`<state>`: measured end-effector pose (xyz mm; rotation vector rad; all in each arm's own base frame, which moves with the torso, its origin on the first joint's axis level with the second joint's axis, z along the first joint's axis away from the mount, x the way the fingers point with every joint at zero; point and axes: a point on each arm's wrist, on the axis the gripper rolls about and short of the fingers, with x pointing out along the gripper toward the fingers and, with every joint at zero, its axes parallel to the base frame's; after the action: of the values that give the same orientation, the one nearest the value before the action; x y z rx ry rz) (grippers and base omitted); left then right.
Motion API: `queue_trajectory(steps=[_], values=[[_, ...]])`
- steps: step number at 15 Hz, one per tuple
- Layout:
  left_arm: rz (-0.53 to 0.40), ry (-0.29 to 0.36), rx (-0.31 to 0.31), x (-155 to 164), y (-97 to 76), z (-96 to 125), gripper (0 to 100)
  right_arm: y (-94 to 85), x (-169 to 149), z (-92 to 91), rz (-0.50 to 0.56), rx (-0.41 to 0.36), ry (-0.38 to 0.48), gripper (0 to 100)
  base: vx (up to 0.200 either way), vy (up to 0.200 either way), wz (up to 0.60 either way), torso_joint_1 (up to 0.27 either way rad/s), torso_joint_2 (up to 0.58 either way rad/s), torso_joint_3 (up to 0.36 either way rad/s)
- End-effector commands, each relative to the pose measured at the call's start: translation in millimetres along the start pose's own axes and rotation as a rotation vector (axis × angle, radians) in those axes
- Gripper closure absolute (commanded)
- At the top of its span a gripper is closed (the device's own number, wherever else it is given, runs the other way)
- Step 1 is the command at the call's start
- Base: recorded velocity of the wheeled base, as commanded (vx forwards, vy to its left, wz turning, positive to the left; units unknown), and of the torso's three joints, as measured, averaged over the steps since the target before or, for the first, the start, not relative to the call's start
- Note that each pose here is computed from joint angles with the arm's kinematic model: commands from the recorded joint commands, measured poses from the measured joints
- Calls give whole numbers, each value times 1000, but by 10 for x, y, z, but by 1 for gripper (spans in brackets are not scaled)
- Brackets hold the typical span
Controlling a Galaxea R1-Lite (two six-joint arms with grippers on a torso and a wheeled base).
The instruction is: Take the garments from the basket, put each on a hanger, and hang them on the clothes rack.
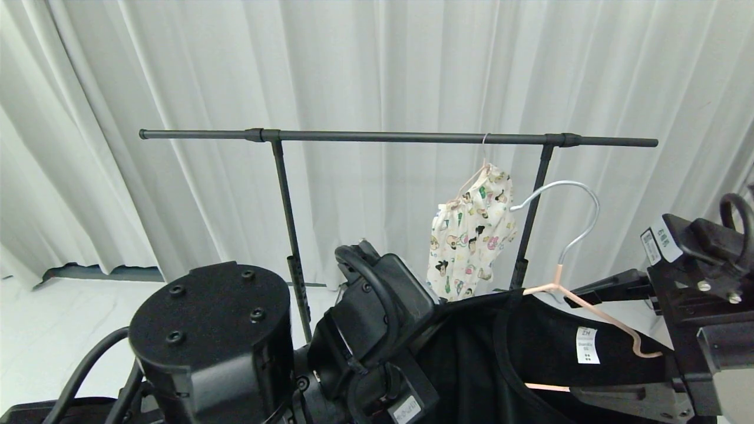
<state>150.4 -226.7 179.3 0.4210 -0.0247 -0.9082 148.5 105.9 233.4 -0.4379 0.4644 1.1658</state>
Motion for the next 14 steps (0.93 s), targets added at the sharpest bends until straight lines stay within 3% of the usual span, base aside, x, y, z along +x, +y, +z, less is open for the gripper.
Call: queue_trajectory(steps=[1, 6, 12, 13, 14], values=[[1, -3, 0, -6, 2, 7, 100, -46, 64, -11, 7, -2, 19, 0, 0, 0, 0, 0, 0, 0], [11, -28, 19, -7, 11, 31, 100, -262, 193, -123, -20, -35, 78, 0, 0, 0, 0, 0, 0, 0], [10, -22, 19, 11, 4, 18, 100, -283, 177, -111, -38, -50, 63, 0, 0, 0, 0, 0, 0, 0], [10, -21, 19, 14, 3, 15, 100, -286, 179, -109, -41, -53, 58, 100, 0, 0, 0, 0, 0, 0], [10, -22, 19, 15, 4, 19, 100, -287, 179, -107, -42, -54, 57, 100, 0, 0, 0, 0, 0, 0]])
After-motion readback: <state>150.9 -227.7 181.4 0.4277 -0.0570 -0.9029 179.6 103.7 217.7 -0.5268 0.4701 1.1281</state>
